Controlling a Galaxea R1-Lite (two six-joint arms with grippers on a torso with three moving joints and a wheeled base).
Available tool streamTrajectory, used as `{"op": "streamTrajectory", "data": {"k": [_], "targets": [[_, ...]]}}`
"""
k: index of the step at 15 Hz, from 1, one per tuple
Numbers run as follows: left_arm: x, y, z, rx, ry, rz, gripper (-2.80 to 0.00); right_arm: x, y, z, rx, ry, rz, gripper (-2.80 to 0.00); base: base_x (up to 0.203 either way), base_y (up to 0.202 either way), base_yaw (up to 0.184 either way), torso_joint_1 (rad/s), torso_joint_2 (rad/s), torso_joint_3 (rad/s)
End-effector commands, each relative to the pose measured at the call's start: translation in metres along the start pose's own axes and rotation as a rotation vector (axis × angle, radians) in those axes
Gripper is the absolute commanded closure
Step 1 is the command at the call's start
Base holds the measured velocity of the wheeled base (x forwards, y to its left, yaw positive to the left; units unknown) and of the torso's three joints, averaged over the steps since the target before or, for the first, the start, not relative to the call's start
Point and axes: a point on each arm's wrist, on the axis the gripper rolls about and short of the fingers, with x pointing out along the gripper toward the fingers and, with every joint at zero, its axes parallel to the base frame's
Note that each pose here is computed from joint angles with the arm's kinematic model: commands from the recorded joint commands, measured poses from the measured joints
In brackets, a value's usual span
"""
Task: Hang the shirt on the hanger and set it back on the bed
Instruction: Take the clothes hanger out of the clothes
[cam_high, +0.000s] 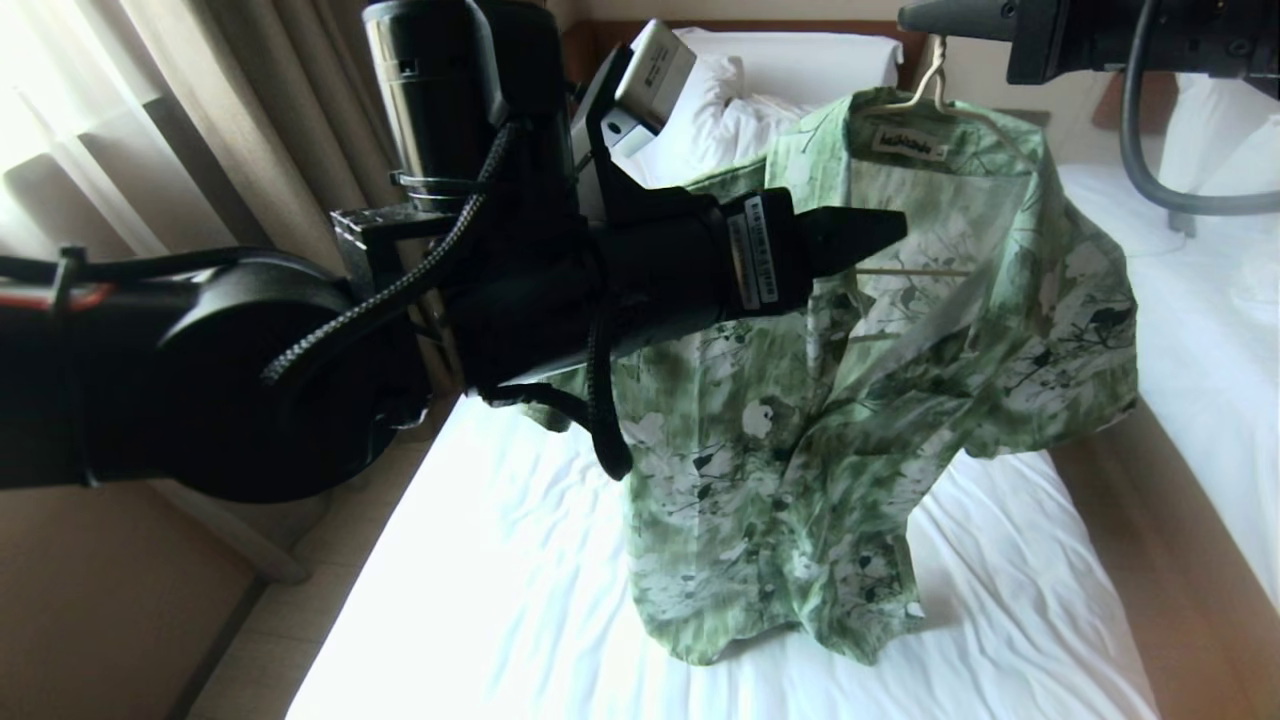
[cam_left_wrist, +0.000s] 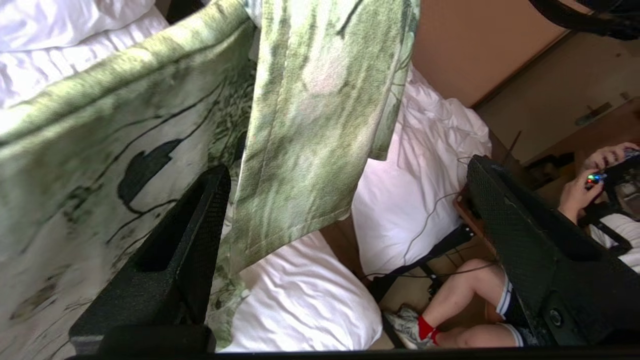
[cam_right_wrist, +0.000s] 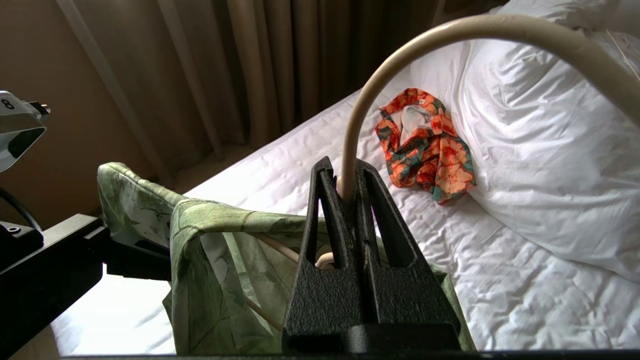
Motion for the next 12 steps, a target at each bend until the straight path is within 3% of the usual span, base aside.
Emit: {"op": "streamTrajectory", "data": {"k": [1, 8, 9, 12], "targets": [[0.000, -0.004, 0.001, -0.003, -0.006, -0.015, -2.80, 0.001, 0.001, 0.000, 0.000, 0.000, 0.006, 0.00, 0.000, 0.000, 0.000, 0.000, 0.00, 0.000], [0.013, -0.008, 0.000, -0.001, -0.011, -0.030, -2.80, 0.001, 0.007, 0.001, 0.002, 0.001, 0.026, 0.00, 0.000, 0.000, 0.000, 0.000, 0.00, 0.000], [0.014, -0.008, -0.001, 0.001, -0.009, -0.029, 0.00, 0.000, 0.007, 0.001, 0.002, 0.000, 0.026, 0.00, 0.000, 0.000, 0.000, 0.000, 0.00, 0.000], [0.016, -0.006, 0.000, 0.006, -0.016, -0.026, 0.00, -0.003, 0.007, 0.004, 0.000, -0.008, 0.025, 0.00, 0.000, 0.000, 0.000, 0.000, 0.00, 0.000]]}}
